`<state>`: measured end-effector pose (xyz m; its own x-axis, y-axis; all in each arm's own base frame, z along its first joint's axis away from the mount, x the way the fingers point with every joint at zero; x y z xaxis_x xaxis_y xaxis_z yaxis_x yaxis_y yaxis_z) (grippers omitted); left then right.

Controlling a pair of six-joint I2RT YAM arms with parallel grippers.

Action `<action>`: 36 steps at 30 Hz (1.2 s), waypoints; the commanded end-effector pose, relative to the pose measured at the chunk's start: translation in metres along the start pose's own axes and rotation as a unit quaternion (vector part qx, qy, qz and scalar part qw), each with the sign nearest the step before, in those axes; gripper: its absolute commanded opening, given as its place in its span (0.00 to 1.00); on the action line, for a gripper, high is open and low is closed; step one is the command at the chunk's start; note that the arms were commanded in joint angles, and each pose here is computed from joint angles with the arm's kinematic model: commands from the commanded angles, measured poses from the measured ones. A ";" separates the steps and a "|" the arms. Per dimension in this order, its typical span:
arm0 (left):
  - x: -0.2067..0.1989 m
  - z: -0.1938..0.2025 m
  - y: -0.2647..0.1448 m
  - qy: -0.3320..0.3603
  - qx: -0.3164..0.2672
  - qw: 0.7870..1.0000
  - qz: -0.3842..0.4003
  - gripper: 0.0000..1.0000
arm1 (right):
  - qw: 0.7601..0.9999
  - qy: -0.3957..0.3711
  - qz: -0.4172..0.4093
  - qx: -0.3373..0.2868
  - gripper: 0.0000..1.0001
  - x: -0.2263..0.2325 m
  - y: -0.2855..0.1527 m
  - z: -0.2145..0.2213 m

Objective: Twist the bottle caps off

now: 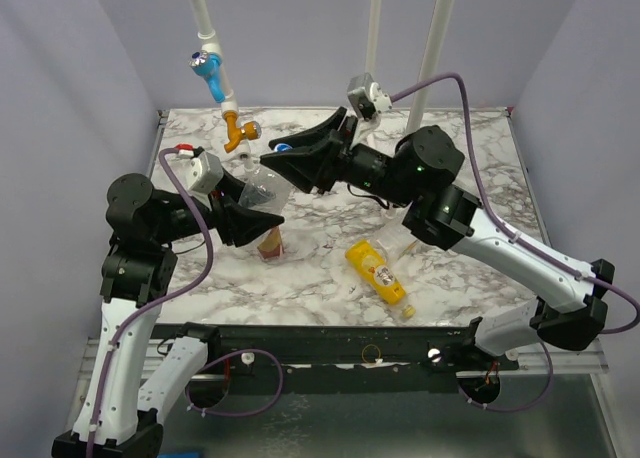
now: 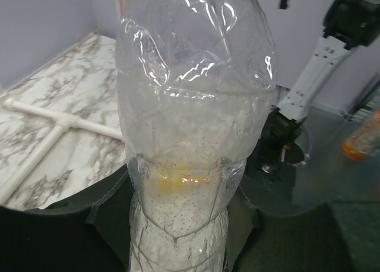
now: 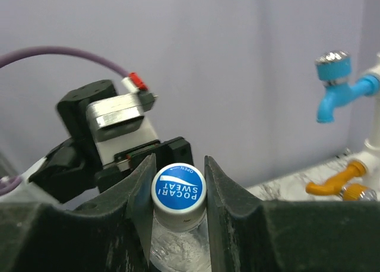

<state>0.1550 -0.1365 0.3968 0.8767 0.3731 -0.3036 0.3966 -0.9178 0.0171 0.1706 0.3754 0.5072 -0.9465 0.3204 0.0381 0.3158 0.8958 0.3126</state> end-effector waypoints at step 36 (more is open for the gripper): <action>0.042 -0.001 -0.015 0.158 -0.023 0.976 -0.148 0.03 | 0.995 0.006 0.082 0.049 0.76 -0.031 0.017 0.012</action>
<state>0.1810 -0.1124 0.3854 0.7866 0.6158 -0.0454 0.6168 -0.7870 0.0117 0.2021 0.3735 0.5185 -0.8879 0.4573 0.0494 0.4514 0.8456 0.2851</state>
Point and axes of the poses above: each gripper's point midway between its finger pads, its own y axis out along the fingers, its own x axis along the line the jaws close on, z = x × y, the point moved 5 cm from there along -y, back along the fingers, and after that the axes turned 10 degrees about -y, right-handed, at the moved point
